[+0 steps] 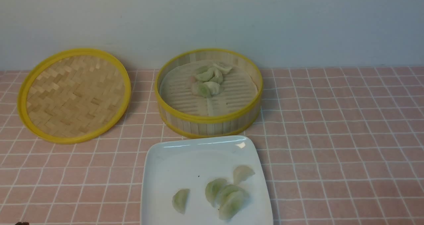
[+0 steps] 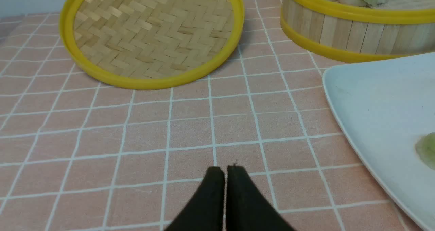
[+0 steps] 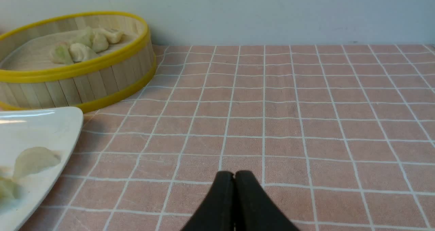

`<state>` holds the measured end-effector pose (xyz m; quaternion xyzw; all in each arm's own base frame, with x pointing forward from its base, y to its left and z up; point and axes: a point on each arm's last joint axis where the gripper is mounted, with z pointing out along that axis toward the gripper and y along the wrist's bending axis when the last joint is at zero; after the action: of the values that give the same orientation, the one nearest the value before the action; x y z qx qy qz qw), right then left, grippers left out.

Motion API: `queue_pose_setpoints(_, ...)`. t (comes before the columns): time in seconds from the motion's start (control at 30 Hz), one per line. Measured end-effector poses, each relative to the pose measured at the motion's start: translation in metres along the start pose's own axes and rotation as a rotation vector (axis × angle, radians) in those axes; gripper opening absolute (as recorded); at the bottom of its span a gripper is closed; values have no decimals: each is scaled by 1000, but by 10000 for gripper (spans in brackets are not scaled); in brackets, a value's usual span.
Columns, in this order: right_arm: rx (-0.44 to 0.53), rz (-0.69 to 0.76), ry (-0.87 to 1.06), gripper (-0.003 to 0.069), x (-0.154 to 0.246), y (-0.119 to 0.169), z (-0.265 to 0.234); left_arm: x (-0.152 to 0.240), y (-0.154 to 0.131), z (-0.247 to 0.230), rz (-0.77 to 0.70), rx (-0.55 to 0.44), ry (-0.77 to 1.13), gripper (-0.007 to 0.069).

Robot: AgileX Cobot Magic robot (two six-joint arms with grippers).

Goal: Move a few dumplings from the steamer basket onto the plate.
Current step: Use the left arm to grab a dumpling from the steamer

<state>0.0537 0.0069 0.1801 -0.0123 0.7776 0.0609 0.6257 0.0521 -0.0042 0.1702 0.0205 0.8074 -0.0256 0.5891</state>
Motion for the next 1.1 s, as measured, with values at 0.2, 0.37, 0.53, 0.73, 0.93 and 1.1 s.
queue_pose_setpoints(0.2,0,0,0,-15,0,0,0,0,0,0,0,0,0,-6)
queue_pose_setpoints(0.37,0,-6,0,-15,0,0,0,0,0,0,0,0,0,-6)
queue_pose_setpoints(0.53,0,-6,0,-15,0,0,0,0,0,0,0,0,0,-6)
queue_pose_setpoints(0.73,0,-6,0,-15,0,0,0,0,0,0,5,-2,0,-6)
queue_pose_setpoints(0.93,0,-6,0,-15,0,0,0,-11,-2,-1,-157,29,-124,-6)
queue_pose_setpoints(1.1,0,-6,0,-15,0,0,0,-25,-1,-3,-356,65,-275,-6)
